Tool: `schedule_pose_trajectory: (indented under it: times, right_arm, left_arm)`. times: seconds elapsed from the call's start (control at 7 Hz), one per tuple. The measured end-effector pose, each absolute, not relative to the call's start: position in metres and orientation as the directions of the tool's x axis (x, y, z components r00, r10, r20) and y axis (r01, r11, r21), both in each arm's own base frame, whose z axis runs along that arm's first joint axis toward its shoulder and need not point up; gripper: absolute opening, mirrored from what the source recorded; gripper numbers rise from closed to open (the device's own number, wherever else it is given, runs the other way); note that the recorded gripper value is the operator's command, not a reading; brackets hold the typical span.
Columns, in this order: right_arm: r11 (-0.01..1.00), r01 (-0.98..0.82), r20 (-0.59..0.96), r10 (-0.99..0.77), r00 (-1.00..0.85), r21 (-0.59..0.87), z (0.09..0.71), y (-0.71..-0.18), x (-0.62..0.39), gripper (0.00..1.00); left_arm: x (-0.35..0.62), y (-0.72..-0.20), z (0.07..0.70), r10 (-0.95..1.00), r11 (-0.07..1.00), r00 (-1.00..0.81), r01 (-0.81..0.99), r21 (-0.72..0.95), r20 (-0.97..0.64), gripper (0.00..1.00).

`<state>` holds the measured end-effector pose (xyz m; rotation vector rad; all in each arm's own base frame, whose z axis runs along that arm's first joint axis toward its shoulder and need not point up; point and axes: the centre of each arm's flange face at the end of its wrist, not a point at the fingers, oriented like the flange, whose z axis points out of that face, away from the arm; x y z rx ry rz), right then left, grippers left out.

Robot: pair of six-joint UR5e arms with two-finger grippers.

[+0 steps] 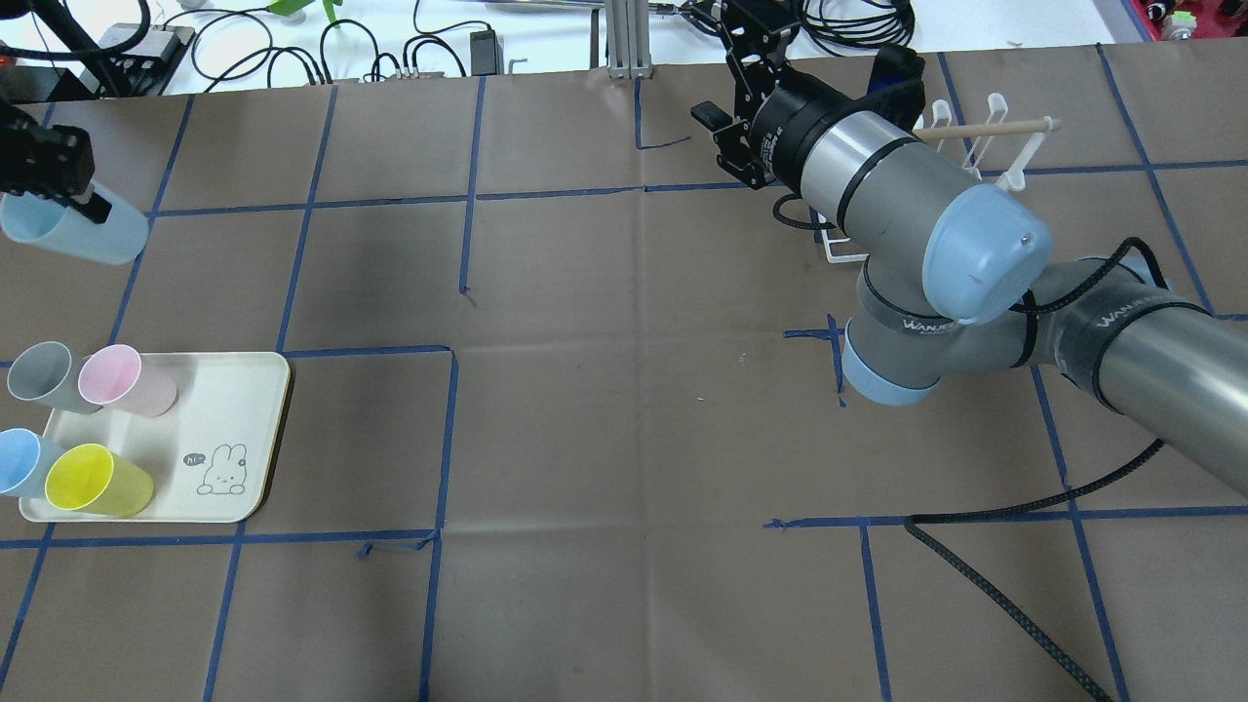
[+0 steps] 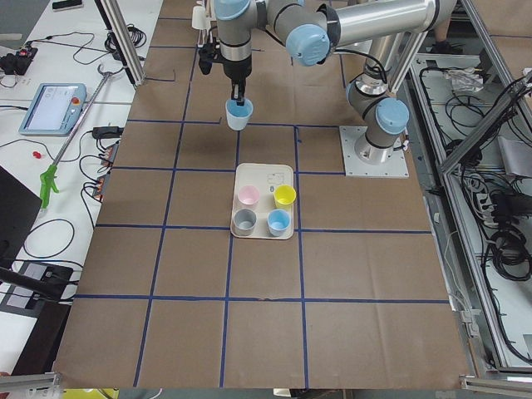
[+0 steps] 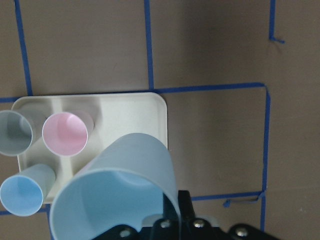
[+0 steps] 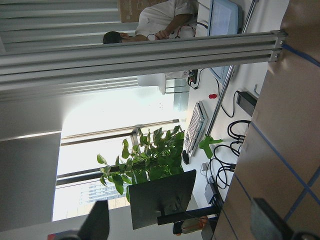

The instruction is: Transfer IKEA cup to right arm and place on rack

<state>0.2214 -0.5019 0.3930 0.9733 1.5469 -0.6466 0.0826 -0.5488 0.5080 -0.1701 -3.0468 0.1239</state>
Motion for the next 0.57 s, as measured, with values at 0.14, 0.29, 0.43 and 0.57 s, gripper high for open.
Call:
schedule_pose_trajectory:
  times: [0.14,0.29,0.43,0.57]
  right_arm:
    - [0.502,0.856,-0.96,0.277,-0.022,0.125,0.389,-0.505,0.222,1.0]
    - [0.495,0.856,-0.94,0.341,-0.031,0.152,0.384,-0.508,0.222,1.0]
    - [0.492,0.856,-0.927,0.372,-0.041,0.159,0.386,-0.507,0.222,1.0]
    - [0.493,0.857,-0.917,0.395,-0.065,0.151,0.388,-0.502,0.222,1.0]
  left_arm:
    - [0.07,-0.576,0.5,0.167,0.971,-0.979,0.142,-0.193,0.116,0.0]
    - [0.058,-0.6,0.49,0.228,0.934,-0.961,0.171,-0.312,0.158,0.0]
    - [0.042,-0.619,0.478,0.301,0.881,-0.934,0.194,-0.43,0.194,0.0]
    - [0.024,-0.628,0.463,0.375,0.815,-0.903,0.213,-0.538,0.211,0.0]
